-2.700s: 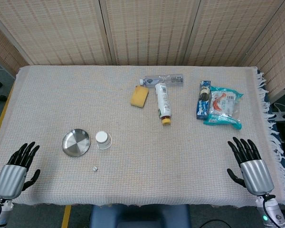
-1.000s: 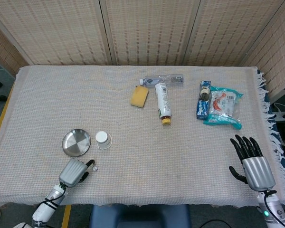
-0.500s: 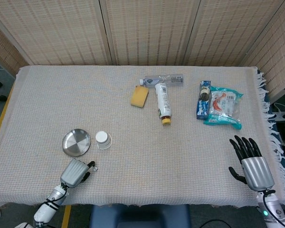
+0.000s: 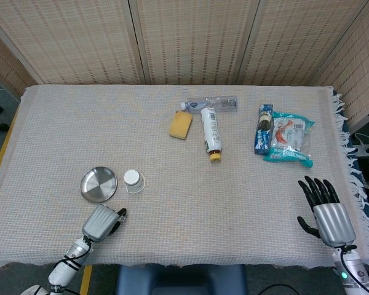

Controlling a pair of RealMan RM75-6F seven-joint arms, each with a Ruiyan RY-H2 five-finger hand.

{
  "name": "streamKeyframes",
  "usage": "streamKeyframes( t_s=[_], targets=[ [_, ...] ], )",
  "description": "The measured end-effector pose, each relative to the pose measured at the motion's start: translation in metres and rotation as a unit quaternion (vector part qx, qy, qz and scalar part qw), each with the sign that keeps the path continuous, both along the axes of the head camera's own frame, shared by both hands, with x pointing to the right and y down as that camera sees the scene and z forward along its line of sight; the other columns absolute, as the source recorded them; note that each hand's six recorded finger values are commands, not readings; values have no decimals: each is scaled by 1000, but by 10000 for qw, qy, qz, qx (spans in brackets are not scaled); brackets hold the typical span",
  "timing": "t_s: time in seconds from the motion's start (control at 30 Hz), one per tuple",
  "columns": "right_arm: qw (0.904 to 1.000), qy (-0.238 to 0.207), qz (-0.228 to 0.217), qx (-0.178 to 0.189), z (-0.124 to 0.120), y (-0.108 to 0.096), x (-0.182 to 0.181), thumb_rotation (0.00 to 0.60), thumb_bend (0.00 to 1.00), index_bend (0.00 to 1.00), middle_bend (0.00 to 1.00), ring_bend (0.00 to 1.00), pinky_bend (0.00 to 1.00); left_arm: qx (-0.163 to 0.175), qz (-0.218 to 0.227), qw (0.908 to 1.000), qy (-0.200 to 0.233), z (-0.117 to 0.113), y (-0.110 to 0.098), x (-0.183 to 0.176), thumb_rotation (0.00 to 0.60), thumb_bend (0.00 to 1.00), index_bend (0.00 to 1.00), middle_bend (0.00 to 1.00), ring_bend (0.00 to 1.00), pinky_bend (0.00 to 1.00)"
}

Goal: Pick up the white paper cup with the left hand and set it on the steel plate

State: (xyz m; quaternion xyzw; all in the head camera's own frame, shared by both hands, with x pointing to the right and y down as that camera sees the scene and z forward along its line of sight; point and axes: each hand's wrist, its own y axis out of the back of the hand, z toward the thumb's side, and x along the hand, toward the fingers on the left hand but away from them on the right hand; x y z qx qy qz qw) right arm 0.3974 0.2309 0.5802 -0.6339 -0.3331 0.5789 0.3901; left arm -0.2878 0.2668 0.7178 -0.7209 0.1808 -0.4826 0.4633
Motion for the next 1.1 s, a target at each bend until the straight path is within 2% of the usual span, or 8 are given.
streamKeyframes(
  t_s=[0.3,0.53,0.63,0.8,0.97,1.1],
  targets=[
    [10000,10,-1,-23,1,0,0,555,176,0,0,0,0,37,-14,9999,96,-1,-1,1,600,379,514,1000,1000,1000],
    [10000,25,-6,-52,2,0,0,555,175,0,0,0,0,-9,-235,9994,254,-8,-9,-6,600,380,501,1000,1000,1000],
    [10000,30,2,-51,3,0,0,555,176,0,0,0,0,55,-436,9986,295,-16,-21,-17,600,378,502,1000,1000,1000],
    [10000,42,25,-30,2,0,0,555,176,0,0,0,0,322,-833,9959,162,-28,-53,-46,600,378,497,1000,1000,1000],
    [10000,78,35,-25,3,0,0,554,176,0,0,0,0,206,-1156,9931,-2,-18,-76,-69,600,379,496,1000,1000,1000],
    [9999,104,35,-87,7,0,-1,555,176,0,0,0,0,144,-1217,9924,-97,-9,-89,-76,600,378,495,1000,1000,1000]
  ],
)
